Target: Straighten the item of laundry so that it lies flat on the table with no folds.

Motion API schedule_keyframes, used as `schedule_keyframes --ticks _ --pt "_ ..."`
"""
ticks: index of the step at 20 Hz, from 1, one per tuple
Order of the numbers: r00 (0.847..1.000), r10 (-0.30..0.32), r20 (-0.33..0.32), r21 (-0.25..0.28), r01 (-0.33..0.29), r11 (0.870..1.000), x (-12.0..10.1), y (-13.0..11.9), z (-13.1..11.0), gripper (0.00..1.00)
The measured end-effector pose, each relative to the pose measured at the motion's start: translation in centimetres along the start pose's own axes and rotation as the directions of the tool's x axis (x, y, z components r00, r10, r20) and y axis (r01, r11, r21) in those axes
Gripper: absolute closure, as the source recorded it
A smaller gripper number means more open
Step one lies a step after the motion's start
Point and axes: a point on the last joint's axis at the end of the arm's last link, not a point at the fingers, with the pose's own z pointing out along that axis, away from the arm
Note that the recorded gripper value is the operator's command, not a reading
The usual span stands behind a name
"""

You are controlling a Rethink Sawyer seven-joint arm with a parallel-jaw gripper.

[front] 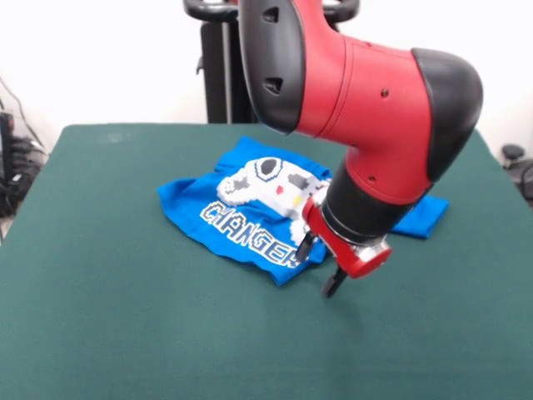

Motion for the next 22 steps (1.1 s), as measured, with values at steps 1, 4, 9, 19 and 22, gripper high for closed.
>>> schedule_keyframes --ticks 1,4,9,19,22 --pt "1.0 0.0 0.001 0.0 0.0 1.0 0.0 0.0 0.1 0.0" --pt "1.0 -0.003 0.004 0.004 0.003 1.0 0.1 -0.1 0.2 0.0" --pt "1.0 -0.009 0.009 0.015 0.009 1.0 0.5 -0.2 0.4 0.0" --pt "1.0 -0.01 0.007 0.058 0.01 0.998 0.9 -1.8 1.5 0.0" --pt "1.0 -0.01 0.005 0.064 0.009 0.998 1.0 -2.1 1.5 0.0"
